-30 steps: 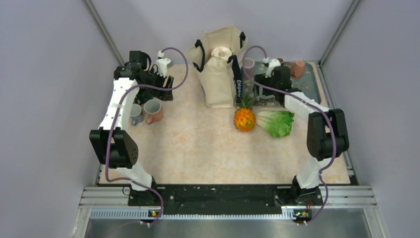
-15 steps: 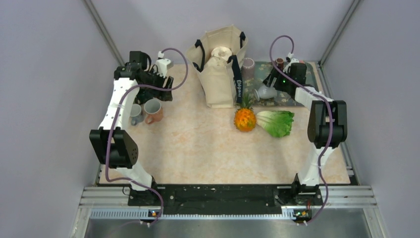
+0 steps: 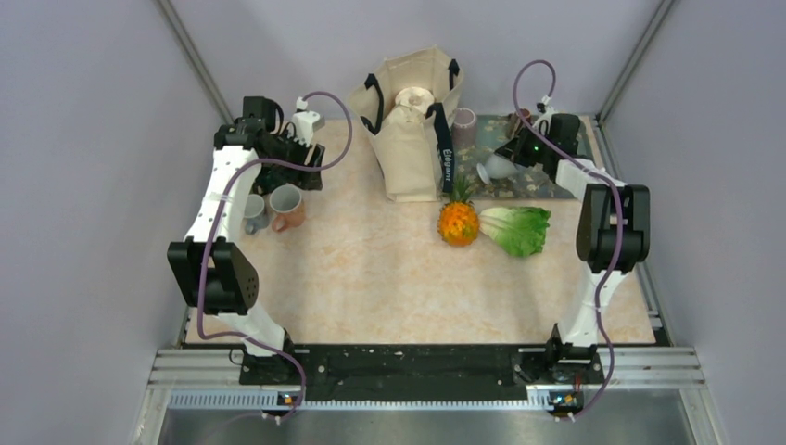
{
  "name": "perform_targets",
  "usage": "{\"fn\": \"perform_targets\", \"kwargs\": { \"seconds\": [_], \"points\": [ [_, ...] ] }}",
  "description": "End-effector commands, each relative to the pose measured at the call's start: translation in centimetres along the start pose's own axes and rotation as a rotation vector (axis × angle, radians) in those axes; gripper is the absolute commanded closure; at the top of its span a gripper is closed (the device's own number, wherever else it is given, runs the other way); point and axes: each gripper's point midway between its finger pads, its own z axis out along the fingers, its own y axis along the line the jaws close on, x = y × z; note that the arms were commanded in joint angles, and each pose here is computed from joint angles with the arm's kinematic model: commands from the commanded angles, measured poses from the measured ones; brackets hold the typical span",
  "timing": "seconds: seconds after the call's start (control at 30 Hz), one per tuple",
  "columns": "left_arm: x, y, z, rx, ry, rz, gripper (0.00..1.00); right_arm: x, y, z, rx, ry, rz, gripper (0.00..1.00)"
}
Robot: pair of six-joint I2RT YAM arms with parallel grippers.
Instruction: Turn the mug right side up
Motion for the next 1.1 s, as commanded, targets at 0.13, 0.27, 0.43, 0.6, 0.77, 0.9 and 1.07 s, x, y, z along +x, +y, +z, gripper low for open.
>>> {"fn": "perform_targets", "kwargs": {
  "seconds": [0.13,0.27,0.43,0.6,0.77,0.9,1.07],
  "points": [
    [-1.6,-0.6,-1.5,-0.006,-0.072,0.046,0.32,-5.2,4.6,-5.4,0.138,-0.156,-0.443,1.0],
    [-2.2,-1.1,-2.0,0.01,-0.093,0.045,0.32,-4.9,10.0,-8.2,0.199,-0.198,-0.833,1.0],
    [-3.7,-1.6,-3.8,0.013,-0.132,0.064,0.32,-2.0,17.1,-10.5,0.101,-0.23,-1.131,1.0],
    [-6.3,-2.5,-7.1,-0.008,-0.218,0.093,0.3,4.2,25.8,-12.3,-0.103,-0.233,-1.386,1.0],
    [-8.7,-4.2,-9.2,-0.098,-0.288,0.139,0.21,11.9,33.1,-13.3,-0.277,-0.249,-1.601,1.0],
    [-9.5,-7.9,-9.6,-0.067,-0.307,0.204,0.19,17.0,37.0,-13.2,-0.385,-0.252,-1.717,1.0],
    [-7.3,-11.8,-7.1,-0.017,-0.215,0.292,0.16,20.4,40.0,-13.0,-0.461,-0.254,-1.78,1.0]
  ]
}}
